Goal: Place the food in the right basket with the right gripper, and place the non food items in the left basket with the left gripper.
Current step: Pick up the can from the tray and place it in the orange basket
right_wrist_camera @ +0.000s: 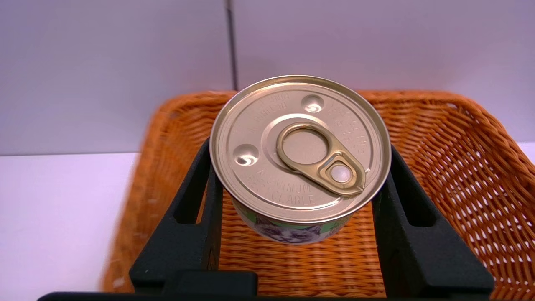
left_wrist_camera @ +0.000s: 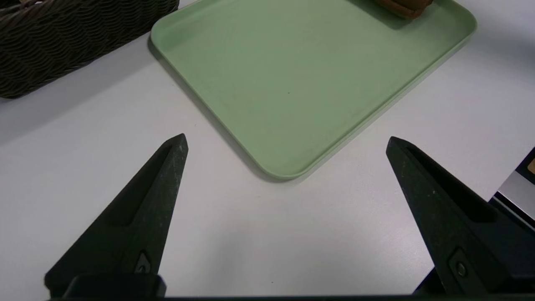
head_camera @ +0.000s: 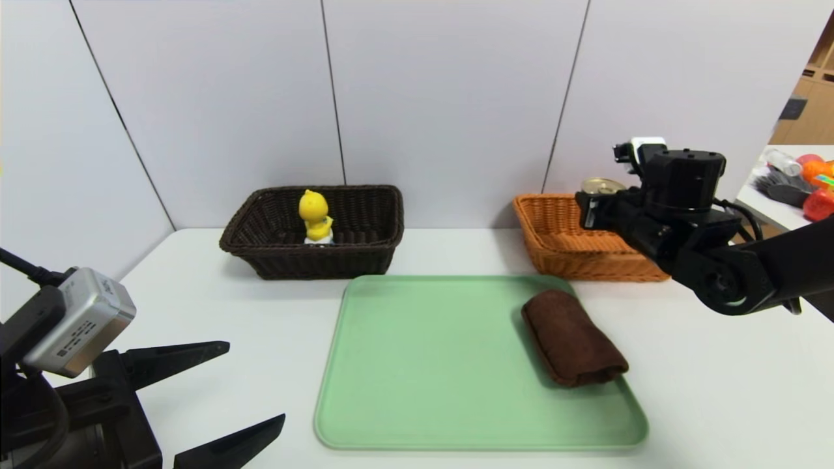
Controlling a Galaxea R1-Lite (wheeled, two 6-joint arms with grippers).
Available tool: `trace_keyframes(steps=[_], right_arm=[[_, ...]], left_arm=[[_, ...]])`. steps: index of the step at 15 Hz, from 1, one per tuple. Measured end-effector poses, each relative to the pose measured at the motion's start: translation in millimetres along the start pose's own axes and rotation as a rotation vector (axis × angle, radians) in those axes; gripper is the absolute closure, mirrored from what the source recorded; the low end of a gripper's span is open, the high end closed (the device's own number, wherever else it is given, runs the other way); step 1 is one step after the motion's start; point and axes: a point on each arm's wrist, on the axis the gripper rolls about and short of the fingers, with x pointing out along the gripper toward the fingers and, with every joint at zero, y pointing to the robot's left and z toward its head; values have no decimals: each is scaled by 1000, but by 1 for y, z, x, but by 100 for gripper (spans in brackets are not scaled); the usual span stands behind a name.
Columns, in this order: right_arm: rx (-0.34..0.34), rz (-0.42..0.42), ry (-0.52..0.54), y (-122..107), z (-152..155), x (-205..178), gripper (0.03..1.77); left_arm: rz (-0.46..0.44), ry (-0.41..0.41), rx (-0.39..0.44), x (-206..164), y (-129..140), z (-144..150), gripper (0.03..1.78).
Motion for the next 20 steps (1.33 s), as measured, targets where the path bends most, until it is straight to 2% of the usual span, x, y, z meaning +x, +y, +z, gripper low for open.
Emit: trace_keyframes(steps=[4,8,20], right_arm=[[-24,-45,114,-12,-20,25,82],[-36,-68,183,-18,-24,41,82],[-37,-93,230,-22,-20,71,83]], left_arm=[[2,-1,-1,0,0,0,12],[2,0,0,0,0,0,12],[2,3,0,1,0,0,12]])
